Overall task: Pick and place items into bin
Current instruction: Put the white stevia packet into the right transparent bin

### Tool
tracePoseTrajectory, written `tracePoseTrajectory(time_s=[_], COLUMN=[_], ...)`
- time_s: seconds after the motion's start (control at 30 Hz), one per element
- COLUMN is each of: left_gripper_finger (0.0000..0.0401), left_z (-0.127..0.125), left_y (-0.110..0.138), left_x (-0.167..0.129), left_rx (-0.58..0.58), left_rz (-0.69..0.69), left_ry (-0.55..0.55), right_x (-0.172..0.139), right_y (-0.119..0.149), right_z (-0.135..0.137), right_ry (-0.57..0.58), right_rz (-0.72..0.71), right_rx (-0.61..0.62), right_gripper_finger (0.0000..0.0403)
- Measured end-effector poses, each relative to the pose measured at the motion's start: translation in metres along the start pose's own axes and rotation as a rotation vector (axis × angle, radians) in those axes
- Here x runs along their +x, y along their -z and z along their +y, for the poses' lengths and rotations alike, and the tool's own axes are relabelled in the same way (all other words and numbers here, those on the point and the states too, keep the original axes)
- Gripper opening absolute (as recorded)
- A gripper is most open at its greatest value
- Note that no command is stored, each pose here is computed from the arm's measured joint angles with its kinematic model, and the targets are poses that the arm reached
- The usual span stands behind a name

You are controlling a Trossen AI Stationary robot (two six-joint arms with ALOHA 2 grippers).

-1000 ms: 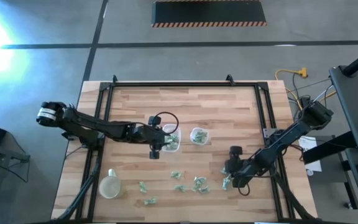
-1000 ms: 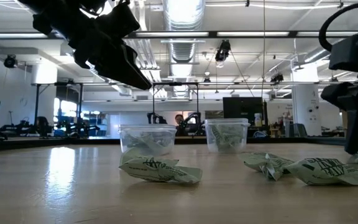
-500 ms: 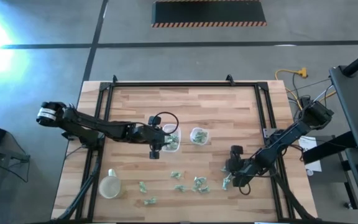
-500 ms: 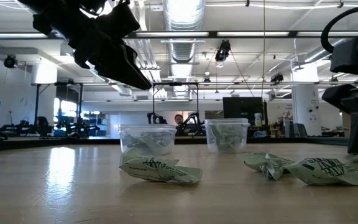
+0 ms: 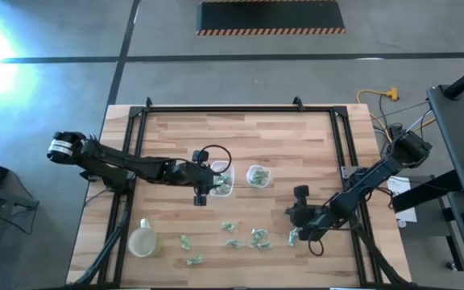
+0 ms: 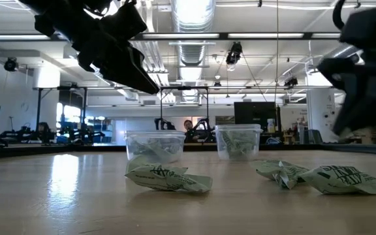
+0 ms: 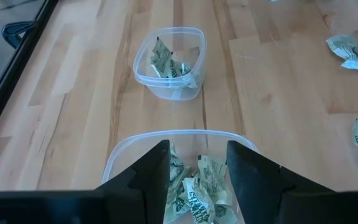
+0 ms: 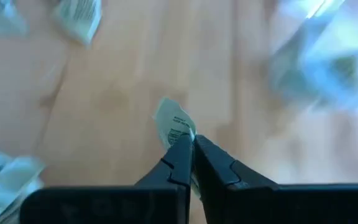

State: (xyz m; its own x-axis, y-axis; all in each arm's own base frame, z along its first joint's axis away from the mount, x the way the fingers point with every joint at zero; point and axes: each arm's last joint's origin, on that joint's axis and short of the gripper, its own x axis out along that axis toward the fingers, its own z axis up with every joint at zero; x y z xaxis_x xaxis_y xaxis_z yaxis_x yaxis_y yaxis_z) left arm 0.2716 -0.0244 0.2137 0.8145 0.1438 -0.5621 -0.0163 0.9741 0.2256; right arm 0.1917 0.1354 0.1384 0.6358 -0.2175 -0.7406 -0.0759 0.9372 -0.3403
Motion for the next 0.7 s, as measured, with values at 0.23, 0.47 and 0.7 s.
tracePoseTrajectory(time_s=[0.23, 0.47, 0.7], left_gripper_finger=[0.0142, 0.0142, 0.0142], left_z=[0.000, 0.000, 0.000], left_y=[0.000, 0.000, 0.000], left_x=[0.000, 0.000, 0.000], left_rx=[-0.001, -0.001, -0.001], left_rz=[-0.002, -0.002, -0.002], left_ry=[0.000, 0.000, 0.000], right_x=[-0.007, -0.002, 0.020], right_y=[-0.042, -0.079, -0.080], right_z=[-0.017, -0.054, -0.104], right_ry=[0.286, 0.400, 0.405], right_rz=[-0.122, -0.123, -0.040], right_rx=[-0.106, -0.028, 0.106], right_gripper_finger=[0.0009, 0.0009, 0.0009])
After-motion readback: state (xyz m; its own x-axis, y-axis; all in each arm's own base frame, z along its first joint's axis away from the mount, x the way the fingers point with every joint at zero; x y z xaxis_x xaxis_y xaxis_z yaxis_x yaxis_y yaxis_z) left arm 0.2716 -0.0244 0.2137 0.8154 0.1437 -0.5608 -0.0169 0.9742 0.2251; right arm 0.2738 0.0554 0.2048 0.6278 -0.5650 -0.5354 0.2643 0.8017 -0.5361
